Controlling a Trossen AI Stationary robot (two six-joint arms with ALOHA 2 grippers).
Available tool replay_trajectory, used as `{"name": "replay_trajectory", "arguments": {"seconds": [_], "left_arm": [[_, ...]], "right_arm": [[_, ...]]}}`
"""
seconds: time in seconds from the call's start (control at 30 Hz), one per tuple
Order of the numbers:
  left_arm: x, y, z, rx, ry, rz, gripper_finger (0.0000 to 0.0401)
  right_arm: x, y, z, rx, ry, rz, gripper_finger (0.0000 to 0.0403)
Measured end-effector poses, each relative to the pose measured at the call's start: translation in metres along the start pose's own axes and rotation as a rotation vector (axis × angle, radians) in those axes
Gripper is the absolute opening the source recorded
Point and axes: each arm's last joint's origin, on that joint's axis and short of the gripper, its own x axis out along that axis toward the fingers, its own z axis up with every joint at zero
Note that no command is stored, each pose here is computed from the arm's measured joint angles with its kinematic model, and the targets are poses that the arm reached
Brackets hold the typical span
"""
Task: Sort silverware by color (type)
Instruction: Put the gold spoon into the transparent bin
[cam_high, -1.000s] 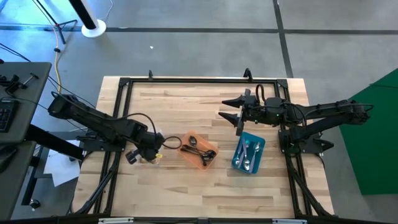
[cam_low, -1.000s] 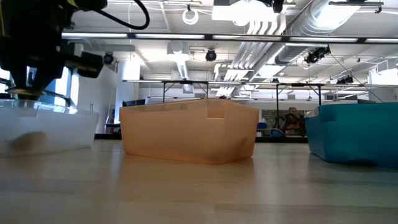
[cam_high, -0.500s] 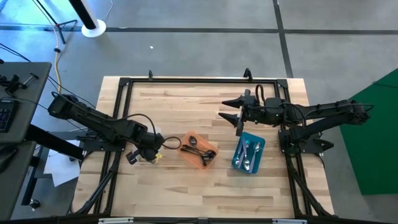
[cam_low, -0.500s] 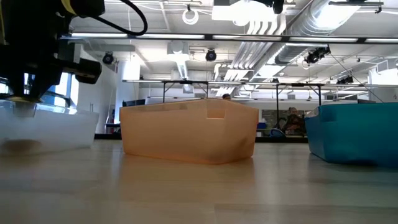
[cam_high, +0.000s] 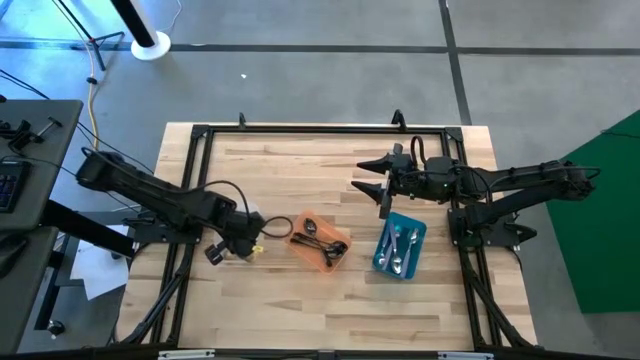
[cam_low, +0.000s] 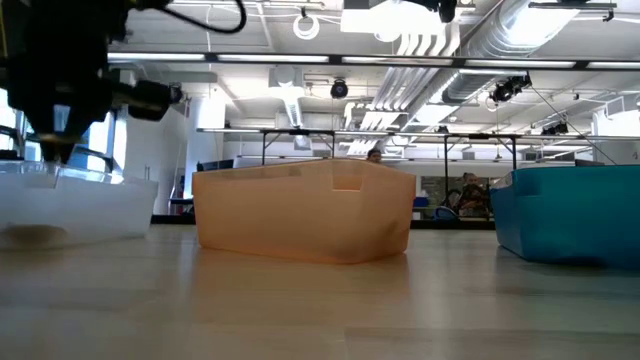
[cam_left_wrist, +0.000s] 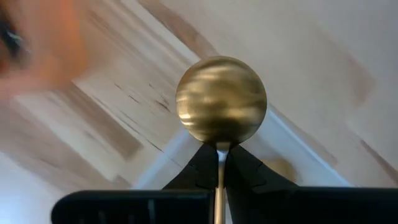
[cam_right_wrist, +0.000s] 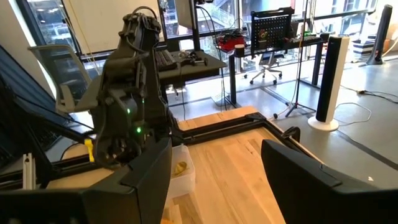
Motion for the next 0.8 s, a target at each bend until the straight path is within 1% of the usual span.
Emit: {"name": "replay_trajectory", "arguments": {"seconds": [0.07,0.17,0.3,0.47,0.63,0.8], "left_arm": [[-0.007,0.001,0.003,0.003,-0.027,0.024,0.0001],[-0.011,-0.002,0.000,0.004,-0.037,0.030,0.0001],[-0.010,-0.004,-0.014,-0.015,-0.013,0.024,0.0001],[-0.007,0.001,-0.023,0.005,-0.012,0.043,0.0001],[-0.001,0.002,-0.035,0.019,0.031,0.028,0.0001],[0.003,0.001,-0.039,0.084,0.067,0.035,0.0000]], "right_arm": [[0.000,0.000,0.000,-0.001,0.003,0.000,0.0233],[0.000,0.000,-0.001,-0.003,0.007,-0.001,0.0233],[0.000,0.000,-0.001,-0.005,0.014,-0.002,0.0233],[0.000,0.000,-0.002,-0.003,0.015,-0.003,0.0233],[0.000,0.000,-0.002,0.067,0.021,-0.005,0.0233],[0.000,0.000,-0.003,0.088,0.024,-0.006,0.0233]]}}
